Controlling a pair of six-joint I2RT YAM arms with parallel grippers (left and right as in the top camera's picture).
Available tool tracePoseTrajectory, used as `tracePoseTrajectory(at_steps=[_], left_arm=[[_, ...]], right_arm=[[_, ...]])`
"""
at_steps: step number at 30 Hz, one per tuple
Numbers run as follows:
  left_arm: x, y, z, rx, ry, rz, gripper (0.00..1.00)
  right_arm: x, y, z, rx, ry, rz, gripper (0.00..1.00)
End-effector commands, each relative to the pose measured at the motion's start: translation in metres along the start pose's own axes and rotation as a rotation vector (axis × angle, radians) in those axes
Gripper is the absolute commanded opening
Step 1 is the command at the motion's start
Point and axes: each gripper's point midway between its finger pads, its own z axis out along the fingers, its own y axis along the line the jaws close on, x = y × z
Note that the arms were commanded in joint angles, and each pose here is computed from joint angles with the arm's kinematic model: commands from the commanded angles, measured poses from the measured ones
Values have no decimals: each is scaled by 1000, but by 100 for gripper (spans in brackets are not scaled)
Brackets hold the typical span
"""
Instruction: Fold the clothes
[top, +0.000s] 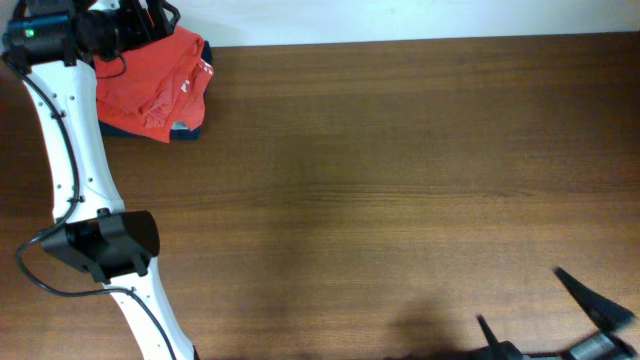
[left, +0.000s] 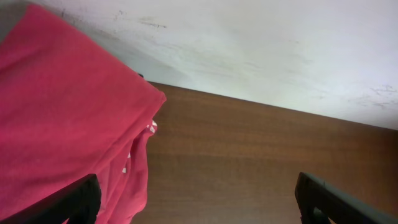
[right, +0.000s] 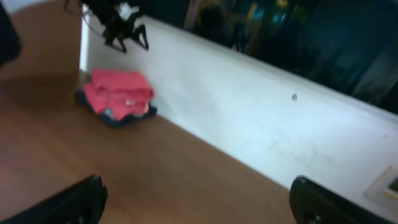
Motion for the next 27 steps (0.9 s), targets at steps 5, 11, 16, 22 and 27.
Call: tracePoseTrajectory(at_steps=[5,11,16,22,27], left_arm=[[3,4,5,-3,13,-5,99],[3,4,5,-3,13,-5,99],[3,4,5,-3,13,-5,99],[3,4,5,-3,13,-5,99],[3,4,5,-3,13,-5,99]], right_arm=[[57,-4,54,67,-118,71,99],[86,-11,88,121,-217,76,99],[112,-28,101,225,-231,217,98],[142,-31,110,265,-203,251,99],[169,-35,116,300,-161,284,99]])
